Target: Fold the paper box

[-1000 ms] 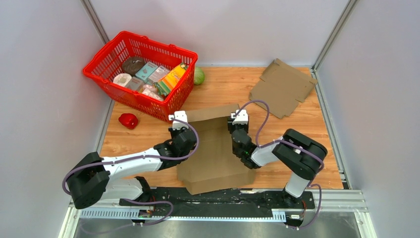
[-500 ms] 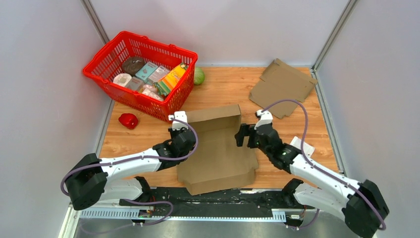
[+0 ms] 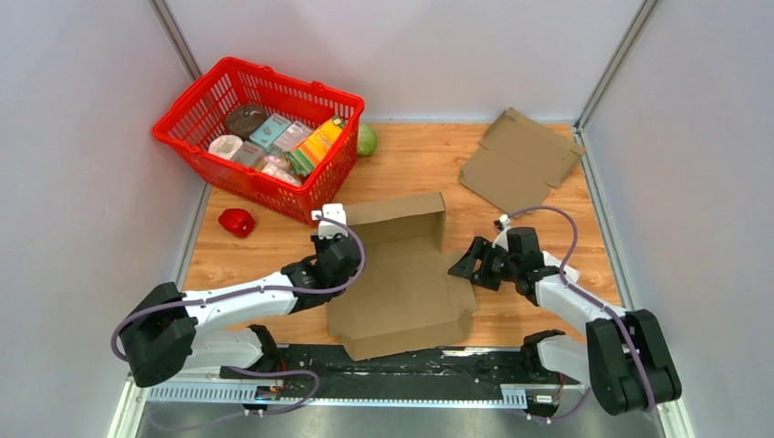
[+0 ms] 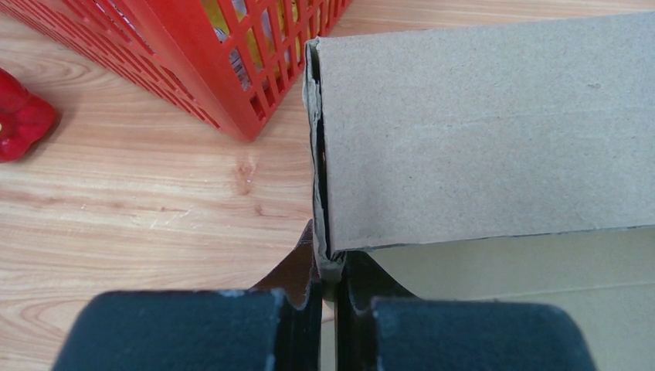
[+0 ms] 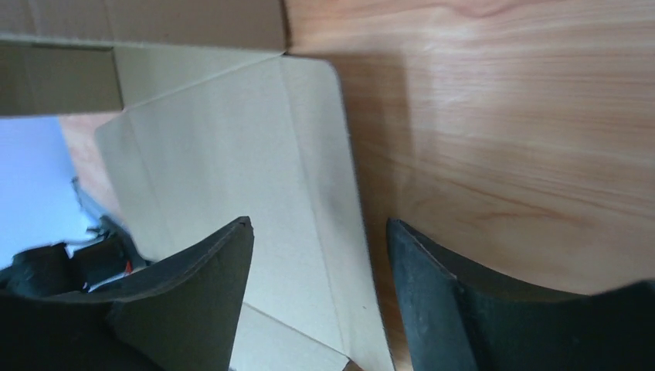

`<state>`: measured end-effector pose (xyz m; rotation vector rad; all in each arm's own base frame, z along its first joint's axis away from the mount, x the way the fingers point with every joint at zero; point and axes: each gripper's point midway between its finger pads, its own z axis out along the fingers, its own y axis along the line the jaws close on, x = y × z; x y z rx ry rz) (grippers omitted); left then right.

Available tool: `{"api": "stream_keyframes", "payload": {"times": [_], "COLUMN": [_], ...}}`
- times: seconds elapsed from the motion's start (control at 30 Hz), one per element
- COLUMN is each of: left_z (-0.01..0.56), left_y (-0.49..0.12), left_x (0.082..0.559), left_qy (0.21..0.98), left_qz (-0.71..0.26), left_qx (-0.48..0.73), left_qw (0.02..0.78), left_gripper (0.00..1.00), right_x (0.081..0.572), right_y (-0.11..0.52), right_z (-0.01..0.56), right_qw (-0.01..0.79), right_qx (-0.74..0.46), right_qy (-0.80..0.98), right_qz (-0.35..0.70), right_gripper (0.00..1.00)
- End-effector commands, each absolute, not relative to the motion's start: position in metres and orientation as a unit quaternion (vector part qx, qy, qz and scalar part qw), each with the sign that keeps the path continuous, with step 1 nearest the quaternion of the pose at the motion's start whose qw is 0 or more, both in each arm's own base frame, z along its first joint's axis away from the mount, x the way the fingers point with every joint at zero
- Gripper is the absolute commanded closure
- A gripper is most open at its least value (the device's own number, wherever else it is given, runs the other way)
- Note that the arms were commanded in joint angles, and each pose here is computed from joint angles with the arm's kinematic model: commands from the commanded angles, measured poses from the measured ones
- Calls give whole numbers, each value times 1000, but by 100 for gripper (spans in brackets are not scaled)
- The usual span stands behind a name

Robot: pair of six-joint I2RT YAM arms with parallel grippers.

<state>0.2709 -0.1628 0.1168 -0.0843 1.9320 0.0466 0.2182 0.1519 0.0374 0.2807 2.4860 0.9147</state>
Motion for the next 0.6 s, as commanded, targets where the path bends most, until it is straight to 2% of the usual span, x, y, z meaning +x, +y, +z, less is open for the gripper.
{"api": "stream_keyframes", "payload": {"times": [0.0, 0.03, 0.07, 0.1, 0.13, 0.17, 0.2, 0.27, 0.3, 0.47, 0.57], "left_z": [91, 93, 94, 95, 101, 102, 105, 112, 114, 145, 167], "left_y": [-173, -174, -177, -179, -176, -180, -180, -181, -181, -157, -188], "left_x": [254, 253, 251, 249, 245, 240, 235, 212, 202, 143, 121], "left_qy": [858, 858, 860, 860, 857, 859, 859, 856, 853, 825, 786], "left_qz": [9, 6, -6, -14, -24, -44, -55, -109, -130, -239, -344], "left_qx": [26, 35, 44, 51, 59, 72, 82, 127, 145, 180, 204], "left_qw": [512, 513, 508, 507, 511, 505, 503, 490, 483, 479, 472], "left_gripper": [100, 100, 93, 87, 80, 65, 56, 28, 28, 28, 30], "right_x": [210, 211, 211, 212, 212, 212, 214, 213, 213, 212, 211], "right_y": [181, 181, 182, 181, 181, 180, 180, 178, 179, 182, 188], "right_z": [47, 48, 47, 46, 44, 43, 44, 41, 42, 38, 43], "right_qw": [208, 211, 208, 211, 208, 205, 208, 203, 203, 183, 159], "right_qx": [62, 56, 57, 57, 61, 69, 73, 82, 83, 88, 95], "right_qy": [879, 877, 878, 878, 879, 878, 877, 877, 876, 874, 868], "right_qz": [425, 428, 428, 427, 426, 426, 427, 428, 430, 441, 462], "right_gripper": [38, 44, 52, 68, 73, 76, 85, 90, 95, 100, 100]}}
